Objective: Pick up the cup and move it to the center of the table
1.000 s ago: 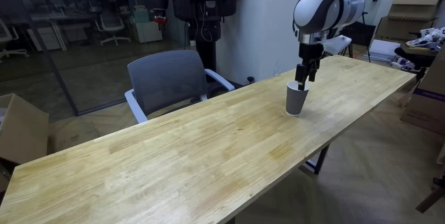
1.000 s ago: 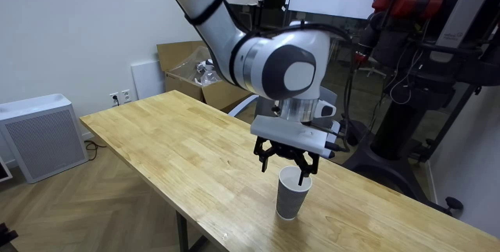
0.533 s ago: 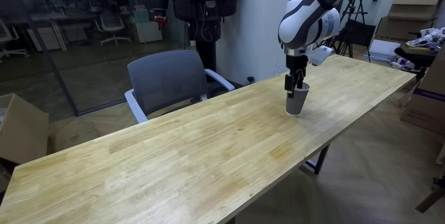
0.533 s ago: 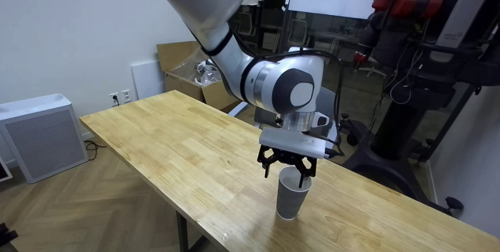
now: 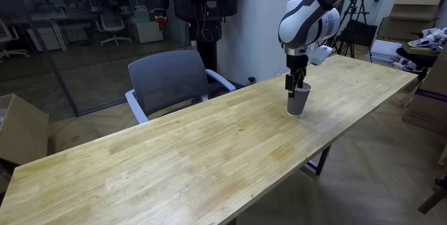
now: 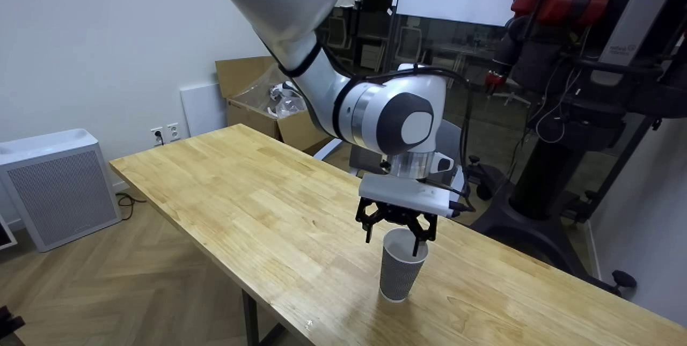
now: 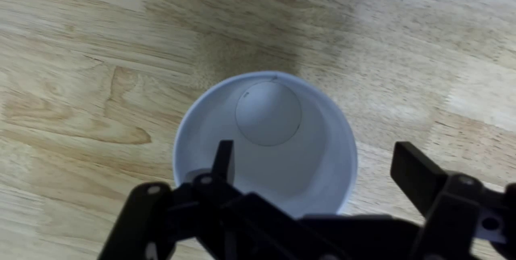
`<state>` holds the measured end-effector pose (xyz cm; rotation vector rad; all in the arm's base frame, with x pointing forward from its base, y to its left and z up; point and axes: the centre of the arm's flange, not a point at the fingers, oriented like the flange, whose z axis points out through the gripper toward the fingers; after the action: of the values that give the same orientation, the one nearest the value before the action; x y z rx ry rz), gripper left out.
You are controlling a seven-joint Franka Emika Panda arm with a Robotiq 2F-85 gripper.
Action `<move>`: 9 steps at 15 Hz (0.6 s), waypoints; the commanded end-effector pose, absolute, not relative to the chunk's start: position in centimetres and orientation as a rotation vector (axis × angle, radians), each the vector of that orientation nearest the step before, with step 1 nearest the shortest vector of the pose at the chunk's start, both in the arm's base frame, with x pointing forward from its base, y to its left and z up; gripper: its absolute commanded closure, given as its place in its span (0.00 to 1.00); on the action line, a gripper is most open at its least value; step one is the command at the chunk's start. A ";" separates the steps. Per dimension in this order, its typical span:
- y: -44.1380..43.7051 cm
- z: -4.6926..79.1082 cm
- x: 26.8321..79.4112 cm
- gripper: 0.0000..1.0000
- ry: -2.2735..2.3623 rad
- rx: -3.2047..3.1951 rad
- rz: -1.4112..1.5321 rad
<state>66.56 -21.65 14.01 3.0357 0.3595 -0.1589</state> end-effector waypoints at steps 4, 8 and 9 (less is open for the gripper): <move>-21.6 14.0 66.6 0.25 0.360 3.038 -0.156; -21.4 13.7 66.5 0.29 0.368 3.041 -0.147; -21.4 13.7 66.5 0.28 0.365 3.042 -0.138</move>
<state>66.52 -21.30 13.58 3.0412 0.3672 -0.1621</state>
